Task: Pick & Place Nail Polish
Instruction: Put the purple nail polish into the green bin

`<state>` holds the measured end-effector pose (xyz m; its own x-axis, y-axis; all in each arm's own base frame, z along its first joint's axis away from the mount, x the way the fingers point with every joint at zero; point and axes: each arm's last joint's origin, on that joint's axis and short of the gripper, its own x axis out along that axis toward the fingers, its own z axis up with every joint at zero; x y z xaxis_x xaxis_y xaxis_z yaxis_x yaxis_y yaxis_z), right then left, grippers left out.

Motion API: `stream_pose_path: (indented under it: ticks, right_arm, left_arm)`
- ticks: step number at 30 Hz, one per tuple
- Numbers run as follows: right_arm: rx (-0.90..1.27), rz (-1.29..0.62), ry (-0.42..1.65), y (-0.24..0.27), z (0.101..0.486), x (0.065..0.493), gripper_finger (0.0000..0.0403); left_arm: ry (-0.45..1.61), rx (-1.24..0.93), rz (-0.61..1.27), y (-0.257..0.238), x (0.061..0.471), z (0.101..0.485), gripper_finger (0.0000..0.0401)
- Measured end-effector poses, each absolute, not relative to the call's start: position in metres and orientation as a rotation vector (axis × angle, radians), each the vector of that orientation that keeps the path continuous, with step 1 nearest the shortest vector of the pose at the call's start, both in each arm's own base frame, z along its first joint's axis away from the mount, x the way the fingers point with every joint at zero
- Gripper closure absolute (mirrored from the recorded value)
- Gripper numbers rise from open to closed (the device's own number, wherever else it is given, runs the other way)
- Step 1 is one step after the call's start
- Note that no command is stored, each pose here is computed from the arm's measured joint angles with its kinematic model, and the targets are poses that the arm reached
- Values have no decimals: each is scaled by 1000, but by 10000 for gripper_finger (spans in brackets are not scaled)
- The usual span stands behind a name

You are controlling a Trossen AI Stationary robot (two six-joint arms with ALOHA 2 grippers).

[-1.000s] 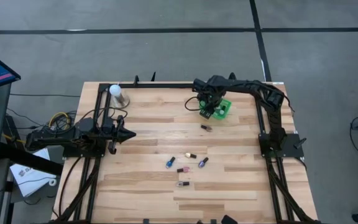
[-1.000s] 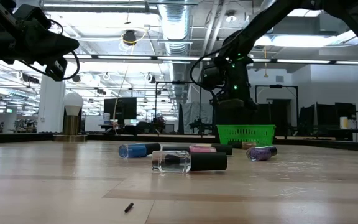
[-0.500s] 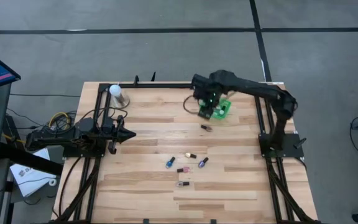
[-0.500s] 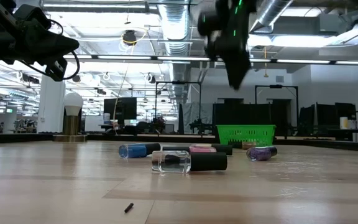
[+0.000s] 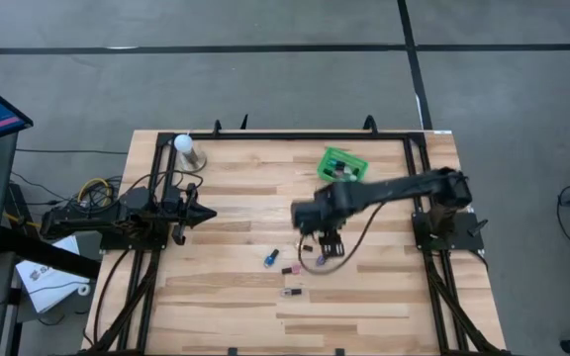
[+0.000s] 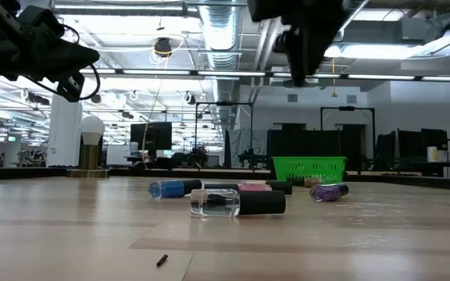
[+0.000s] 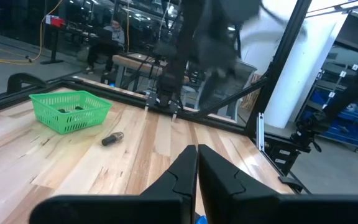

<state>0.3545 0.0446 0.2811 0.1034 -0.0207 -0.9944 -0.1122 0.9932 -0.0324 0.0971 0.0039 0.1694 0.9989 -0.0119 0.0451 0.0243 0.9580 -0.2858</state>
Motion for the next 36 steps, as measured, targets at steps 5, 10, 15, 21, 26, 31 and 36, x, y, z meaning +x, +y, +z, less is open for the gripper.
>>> stream_pose_path:
  ticks: [5, 10, 15, 21, 26, 31, 36]
  right_arm:
    - [-226, 171, 1582, 71, 234, 367, 192]
    - [-282, 226, 1640, 86, 192, 380, 193]
    - [-303, 253, 1672, 95, 163, 388, 189]
    - [-303, 286, 1714, 106, 137, 391, 189]
    - [-296, 271, 1709, 110, 133, 392, 197]
    - [-261, 244, 1681, 110, 132, 395, 244]
    - [-252, 242, 1669, 111, 132, 396, 315]
  left_arm:
    - [-43, -290, -18, 4, 97, 169, 393]
    - [-44, -290, -18, 4, 97, 169, 393]
    - [-46, -290, -19, 4, 97, 170, 393]
    - [-47, -290, -19, 4, 97, 170, 393]
    - [-47, -290, -20, 4, 97, 170, 393]
    - [-48, -290, -20, 4, 97, 170, 393]
    - [-48, -290, -20, 4, 97, 170, 393]
